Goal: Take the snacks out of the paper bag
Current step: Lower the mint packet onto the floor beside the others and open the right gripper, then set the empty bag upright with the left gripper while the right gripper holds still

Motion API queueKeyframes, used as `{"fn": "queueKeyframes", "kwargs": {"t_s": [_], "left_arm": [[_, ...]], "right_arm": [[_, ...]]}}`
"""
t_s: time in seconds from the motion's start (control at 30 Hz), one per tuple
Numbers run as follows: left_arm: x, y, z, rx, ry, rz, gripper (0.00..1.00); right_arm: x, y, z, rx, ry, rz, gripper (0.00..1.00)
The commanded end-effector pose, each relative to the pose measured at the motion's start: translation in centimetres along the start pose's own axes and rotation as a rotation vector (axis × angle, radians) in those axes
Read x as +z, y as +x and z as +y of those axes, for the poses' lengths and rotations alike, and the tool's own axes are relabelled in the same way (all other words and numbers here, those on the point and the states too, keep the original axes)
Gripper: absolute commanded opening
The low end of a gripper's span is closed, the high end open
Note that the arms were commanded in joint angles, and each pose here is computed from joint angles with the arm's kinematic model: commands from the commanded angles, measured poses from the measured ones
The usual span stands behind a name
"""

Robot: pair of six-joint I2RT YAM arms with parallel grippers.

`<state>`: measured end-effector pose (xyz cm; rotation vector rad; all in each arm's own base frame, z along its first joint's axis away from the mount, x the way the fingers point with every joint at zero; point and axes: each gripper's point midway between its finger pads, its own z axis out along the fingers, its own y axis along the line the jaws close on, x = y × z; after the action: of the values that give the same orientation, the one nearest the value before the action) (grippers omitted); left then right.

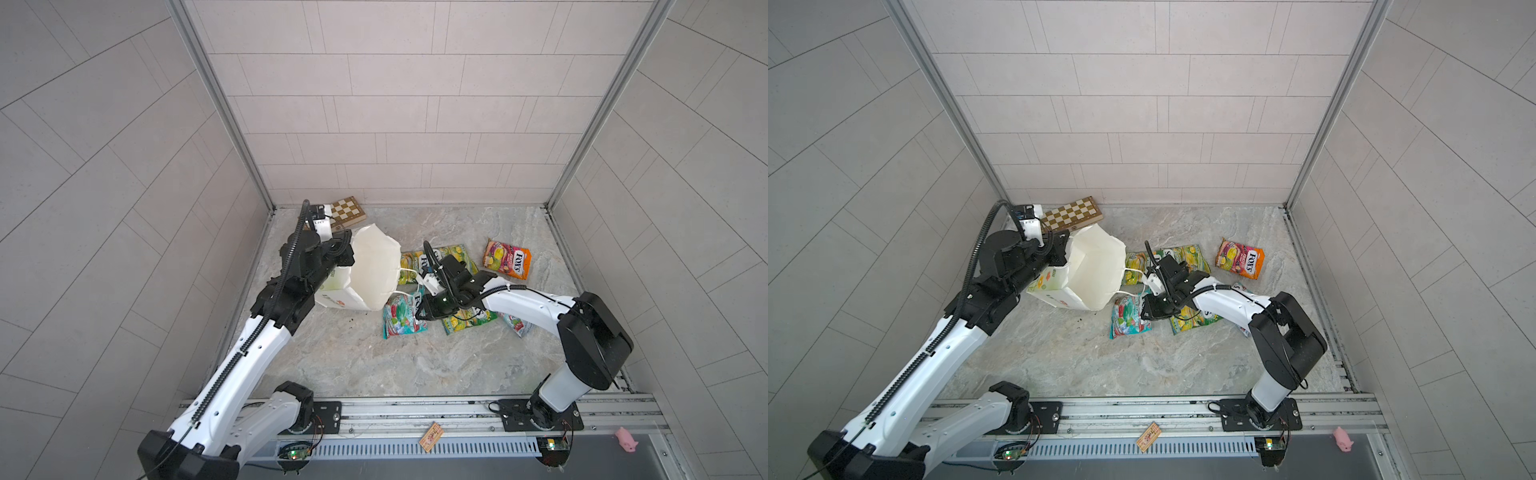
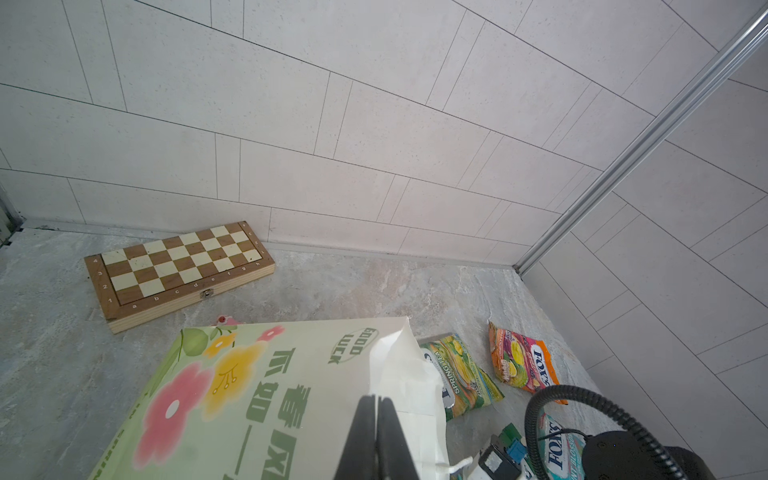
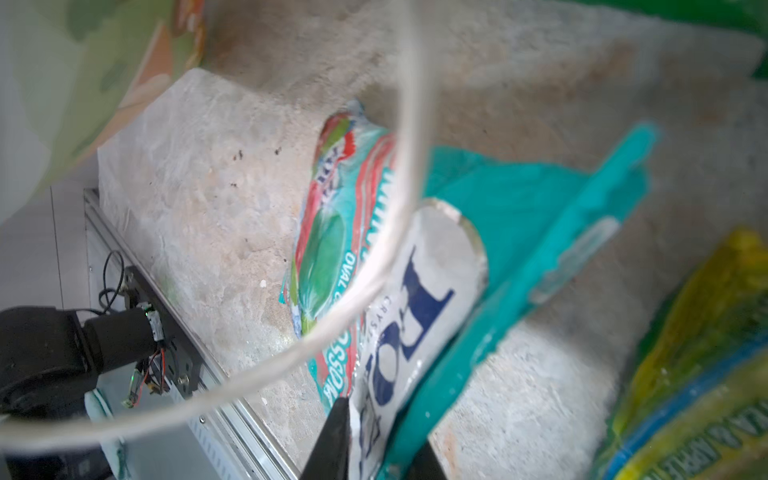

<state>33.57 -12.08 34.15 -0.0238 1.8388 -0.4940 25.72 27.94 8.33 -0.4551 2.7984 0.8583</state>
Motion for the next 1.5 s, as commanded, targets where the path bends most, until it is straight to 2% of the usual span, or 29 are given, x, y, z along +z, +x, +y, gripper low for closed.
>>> {"fn": "queueKeyframes", "kwargs": {"t_s": [0.0, 0.23, 0.37, 0.57, 1.0, 1.2, 1.47], "left_arm": [[0.0, -0.6, -0.2, -0.008, 0.014, -0.025, 0.0], [0.1, -0.5, -0.3, -0.023, 0.023, -0.018, 0.0], [0.4, -0.5, -0.3, -0.048, 0.024, -0.016, 0.0], [1.1, -0.9, -0.5, -0.169, 0.024, -0.009, 0.0], [2.0, -2.0, -3.6, -0.475, 0.159, 0.055, 0.0], [1.6, -3.9, -5.3, -0.553, 0.236, 0.048, 0.0], [2.4, -3.2, -5.9, -0.675, 0.282, 0.08, 0.0]], "right_arm": [[-0.9, 0.7, -2.3, -0.029, 0.133, 0.036, 0.34], [-4.6, -0.7, -5.9, -0.025, 0.403, -0.072, 0.47], [-6.9, -1.2, -7.4, 0.017, 0.492, -0.15, 0.49], [-8.2, -1.1, -8.3, 0.098, 0.431, -0.159, 0.49], [-10.4, 0.3, -10.1, 0.152, 0.422, -0.2, 0.49], [-10.8, 0.7, -10.6, 0.167, 0.42, -0.211, 0.49], [-10.9, 0.9, -10.8, 0.178, 0.417, -0.208, 0.49]]}}
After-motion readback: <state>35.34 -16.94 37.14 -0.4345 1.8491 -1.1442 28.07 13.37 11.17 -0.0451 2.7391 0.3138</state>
